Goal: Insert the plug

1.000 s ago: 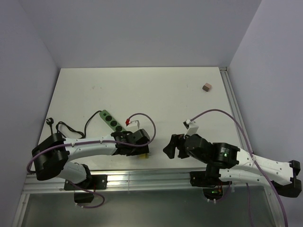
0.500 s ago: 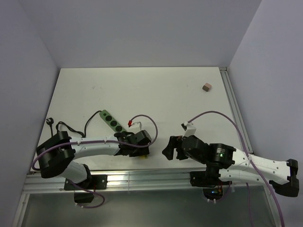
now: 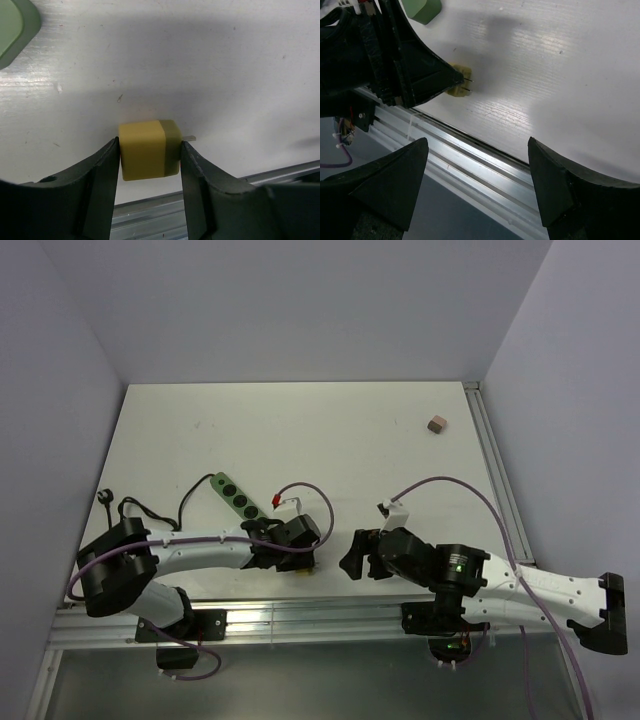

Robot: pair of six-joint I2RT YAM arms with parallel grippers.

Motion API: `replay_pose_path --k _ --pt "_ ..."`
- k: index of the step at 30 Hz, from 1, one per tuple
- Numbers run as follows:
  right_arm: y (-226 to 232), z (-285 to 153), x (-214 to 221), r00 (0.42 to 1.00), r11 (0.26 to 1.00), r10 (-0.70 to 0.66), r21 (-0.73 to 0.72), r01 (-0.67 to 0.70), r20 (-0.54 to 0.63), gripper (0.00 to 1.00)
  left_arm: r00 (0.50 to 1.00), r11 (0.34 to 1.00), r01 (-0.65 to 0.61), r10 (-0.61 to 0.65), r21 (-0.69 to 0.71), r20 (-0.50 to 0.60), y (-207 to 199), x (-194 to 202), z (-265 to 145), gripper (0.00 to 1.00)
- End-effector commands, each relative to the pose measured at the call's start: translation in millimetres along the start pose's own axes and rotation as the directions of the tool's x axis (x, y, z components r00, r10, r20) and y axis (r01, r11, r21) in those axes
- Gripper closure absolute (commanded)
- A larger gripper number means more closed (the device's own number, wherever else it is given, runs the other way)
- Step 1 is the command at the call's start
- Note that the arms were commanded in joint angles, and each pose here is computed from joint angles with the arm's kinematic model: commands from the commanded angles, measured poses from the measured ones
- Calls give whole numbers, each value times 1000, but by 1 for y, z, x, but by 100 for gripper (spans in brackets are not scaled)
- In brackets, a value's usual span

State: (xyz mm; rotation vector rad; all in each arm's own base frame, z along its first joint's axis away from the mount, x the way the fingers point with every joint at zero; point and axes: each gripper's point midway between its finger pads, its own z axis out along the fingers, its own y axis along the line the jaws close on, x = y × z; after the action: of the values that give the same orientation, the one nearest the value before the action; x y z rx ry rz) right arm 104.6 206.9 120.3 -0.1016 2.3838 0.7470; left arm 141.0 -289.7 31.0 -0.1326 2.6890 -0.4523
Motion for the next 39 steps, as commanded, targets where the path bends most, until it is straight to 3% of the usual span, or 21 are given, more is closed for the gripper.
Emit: replay_pose_path --k 1,5,10,14,22,33,35,38,39 --pt "10 8 -5 999 999 0 -43 2 35 13 999 995 52 -53 80 5 -20 -7 -19 100" --pt "30 10 -16 994 985 15 -172 4 110 20 989 978 138 -145 156 30 -50 -28 -47 100" --pt "45 13 -32 984 976 22 -217 18 177 35 968 947 218 -241 235 73 -82 -59 -84 100" --pt "51 14 -46 968 973 64 -232 -6 242 36 940 898 292 -332 330 72 -96 -72 -106 100" --pt "56 5 -73 922 961 118 -277 -12 369 35 910 849 369 -413 379 39 -105 -77 -115 100" --pt "65 3 -90 898 958 183 -278 -71 400 43 877 781 410 -479 471 31 -116 -88 -127 100" --pt "65 5 -90 898 958 189 -275 -79 398 48 882 782 404 -471 475 26 -119 -87 -126 100" --pt "68 6 -89 901 955 200 -283 -90 386 63 887 770 400 -463 498 3 -125 -84 -126 100" --pt "68 7 -89 901 955 199 -282 -91 384 77 889 762 396 -459 512 -4 -128 -84 -127 99"
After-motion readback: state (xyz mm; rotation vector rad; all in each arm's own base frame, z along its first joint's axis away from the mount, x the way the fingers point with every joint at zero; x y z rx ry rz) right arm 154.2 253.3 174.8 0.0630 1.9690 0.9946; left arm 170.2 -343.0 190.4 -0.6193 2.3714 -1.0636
